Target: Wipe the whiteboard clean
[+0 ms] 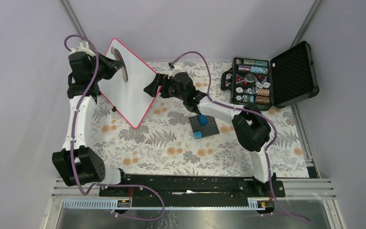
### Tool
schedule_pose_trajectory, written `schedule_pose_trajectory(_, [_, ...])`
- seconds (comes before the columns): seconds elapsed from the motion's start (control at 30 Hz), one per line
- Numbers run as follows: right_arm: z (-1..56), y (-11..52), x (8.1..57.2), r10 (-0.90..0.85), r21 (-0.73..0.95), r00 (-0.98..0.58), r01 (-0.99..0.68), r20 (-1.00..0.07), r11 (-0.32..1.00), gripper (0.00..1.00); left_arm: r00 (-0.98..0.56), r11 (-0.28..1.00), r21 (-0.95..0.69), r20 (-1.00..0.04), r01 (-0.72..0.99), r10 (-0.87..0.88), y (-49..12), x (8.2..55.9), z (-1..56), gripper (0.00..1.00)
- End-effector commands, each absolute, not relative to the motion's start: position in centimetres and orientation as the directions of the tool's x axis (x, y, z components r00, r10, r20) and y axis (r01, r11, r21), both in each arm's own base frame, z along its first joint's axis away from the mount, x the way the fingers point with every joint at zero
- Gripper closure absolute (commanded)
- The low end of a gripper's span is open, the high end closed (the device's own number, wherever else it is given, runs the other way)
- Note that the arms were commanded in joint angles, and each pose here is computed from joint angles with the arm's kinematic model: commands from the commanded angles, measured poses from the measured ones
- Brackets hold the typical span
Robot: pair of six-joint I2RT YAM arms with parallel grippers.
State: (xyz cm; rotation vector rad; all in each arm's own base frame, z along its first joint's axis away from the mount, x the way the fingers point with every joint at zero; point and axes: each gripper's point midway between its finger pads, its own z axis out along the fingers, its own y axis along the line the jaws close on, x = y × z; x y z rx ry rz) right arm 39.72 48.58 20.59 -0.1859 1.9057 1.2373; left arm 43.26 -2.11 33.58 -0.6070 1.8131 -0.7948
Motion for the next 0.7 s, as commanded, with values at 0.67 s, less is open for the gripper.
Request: schedule_pose_trajectory(0.67, [28.7,23.7,32.2,0.197,0.346,-0.372,-0.389,-0.907,0.854,0.01,-0.566,0.954,-0.176,-0.824,0.241,-0.009,-19.8,29.1,25.2,1.0])
